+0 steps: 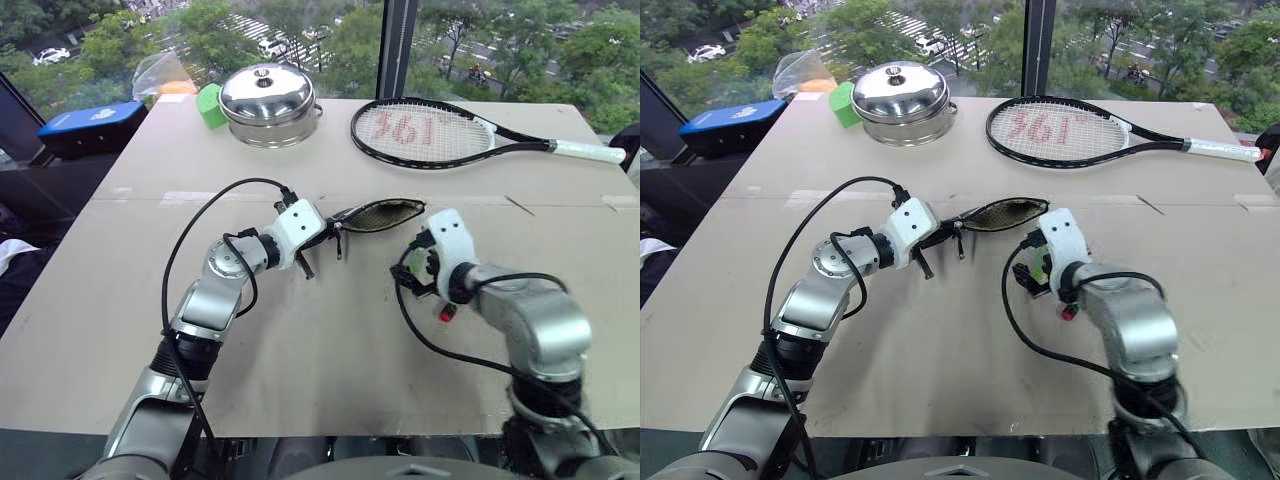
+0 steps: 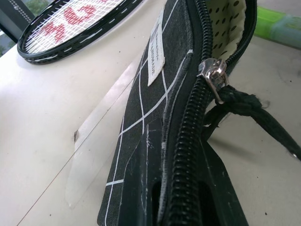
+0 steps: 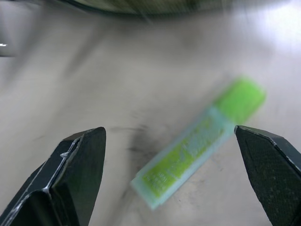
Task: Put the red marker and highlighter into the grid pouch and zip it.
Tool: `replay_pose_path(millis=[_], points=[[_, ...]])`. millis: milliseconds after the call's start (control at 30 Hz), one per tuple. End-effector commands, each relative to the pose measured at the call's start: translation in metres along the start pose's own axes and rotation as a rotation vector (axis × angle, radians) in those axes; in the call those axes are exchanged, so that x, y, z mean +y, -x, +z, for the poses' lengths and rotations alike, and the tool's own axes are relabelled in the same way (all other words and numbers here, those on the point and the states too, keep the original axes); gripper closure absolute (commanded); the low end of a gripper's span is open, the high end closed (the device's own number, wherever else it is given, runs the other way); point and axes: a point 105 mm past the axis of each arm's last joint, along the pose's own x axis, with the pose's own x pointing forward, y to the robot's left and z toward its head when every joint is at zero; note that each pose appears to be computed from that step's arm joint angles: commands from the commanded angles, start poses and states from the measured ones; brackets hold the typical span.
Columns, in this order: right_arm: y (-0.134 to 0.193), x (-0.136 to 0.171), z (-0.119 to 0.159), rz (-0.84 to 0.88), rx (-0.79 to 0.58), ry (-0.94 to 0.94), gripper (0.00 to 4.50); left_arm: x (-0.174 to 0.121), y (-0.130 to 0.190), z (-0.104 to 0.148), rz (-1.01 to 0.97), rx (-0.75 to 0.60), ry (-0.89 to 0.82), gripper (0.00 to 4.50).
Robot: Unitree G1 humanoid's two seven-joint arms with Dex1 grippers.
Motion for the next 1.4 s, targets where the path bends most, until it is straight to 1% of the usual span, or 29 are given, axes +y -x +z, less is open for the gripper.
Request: replay_pose_path(millis=[33,67,100,133,167,200,233,267,300,333,367,400,433,467,533,633,700,767,900,1000,1133,1200,1267,1300,1367,1400], points=[[-0.013,-0.015,-0.011,-0.165,0.044,-0.024,0.06,0.006,0.004,0.012,0.018,-0.034,-0.022,4.5],[-0.017,-0.014,-0.016,-0.17,0.059,-0.028,0.06,0.006,0.004,0.012,0.018,-0.035,-0.023,4.5],[-0.019,-0.013,-0.019,-0.173,0.069,-0.016,0.29,0.006,0.004,0.013,0.017,-0.035,-0.023,4.5],[-0.02,-0.01,-0.022,-0.17,0.075,-0.025,0.64,0.005,0.004,0.013,0.017,-0.035,-0.023,4.5],[-0.021,-0.009,-0.024,-0.171,0.079,-0.024,0.88,0.005,0.005,0.013,0.016,-0.035,-0.024,4.5],[-0.021,-0.01,-0.023,-0.179,0.075,-0.013,1.3,0.004,0.005,0.013,0.015,-0.035,-0.024,4.5],[-0.019,-0.01,-0.022,-0.18,0.069,-0.007,1.87,0.004,0.005,0.013,0.016,-0.034,-0.024,4.5],[-0.017,-0.012,-0.02,-0.185,0.062,0.01,2.25,0.004,0.006,0.013,0.017,-0.033,-0.023,4.5],[-0.015,-0.013,-0.019,-0.19,0.055,0.029,2.82,0.004,0.006,0.013,0.018,-0.033,-0.023,4.5],[-0.013,-0.015,-0.017,-0.192,0.049,0.047,3.2,0.004,0.006,0.013,0.019,-0.032,-0.022,4.5],[-0.009,-0.017,-0.015,-0.189,0.042,0.082,3.74,0.005,0.006,0.012,0.02,-0.032,-0.021,4.5],[-0.004,-0.02,-0.012,-0.187,0.03,0.134,3.75,0.005,0.005,0.012,0.021,-0.031,-0.02,4.5],[0.004,-0.021,0.0,-0.168,-0.026,0.21,3.75,0.005,0.005,0.011,0.021,-0.029,-0.019,4.5],[0.011,-0.02,0.007,-0.139,-0.049,0.278,3.75,0.005,0.005,0.01,0.021,-0.027,-0.019,4.5],[0.027,-0.016,0.013,-0.073,-0.056,0.454,3.75,0.005,0.005,0.009,0.021,-0.026,-0.021,4.5],[0.052,-0.017,0.018,0.021,-0.016,0.622,3.75,0.004,0.003,0.01,0.01,-0.029,-0.029,4.5],[0.063,-0.02,0.025,0.033,0.003,0.705,3.75,0.002,0.001,0.011,-0.002,-0.033,-0.041,4.5],[0.066,-0.02,0.035,0.036,-0.001,0.736,3.75,-0.001,-0.001,0.012,-0.014,-0.039,-0.048,4.5],[0.06,-0.009,0.052,0.07,-0.017,0.774,3.75,-0.009,-0.004,0.017,-0.045,-0.061,-0.086,4.5],[0.047,-0.003,0.058,0.076,-0.013,0.834,3.75,-0.017,-0.006,0.025,-0.08,-0.095,-0.134,4.5],[0.017,0.014,0.063,0.122,-0.012,0.951,3.75,-0.033,-0.008,0.04,-0.136,-0.161,-0.196,4.5],[0.003,0.02,0.07,0.146,-0.036,0.984,3.75,-0.039,-0.008,0.042,-0.159,-0.176,-0.204,4.5],[0.0,0.018,0.072,0.153,-0.046,1.01,2.72,-0.041,-0.008,0.04,-0.162,-0.17,-0.189,4.5],[0.0,0.015,0.075,0.148,-0.06,1.006,2.39,-0.04,-0.007,0.038,-0.156,-0.162,-0.177,4.5],[0.008,0.011,0.082,0.144,-0.101,0.97,1.29,-0.038,-0.006,0.033,-0.138,-0.138,-0.156,4.5],[0.016,0.009,0.08,0.167,-0.108,0.922,0.78,-0.035,-0.005,0.027,-0.123,-0.111,-0.153,4.5]])
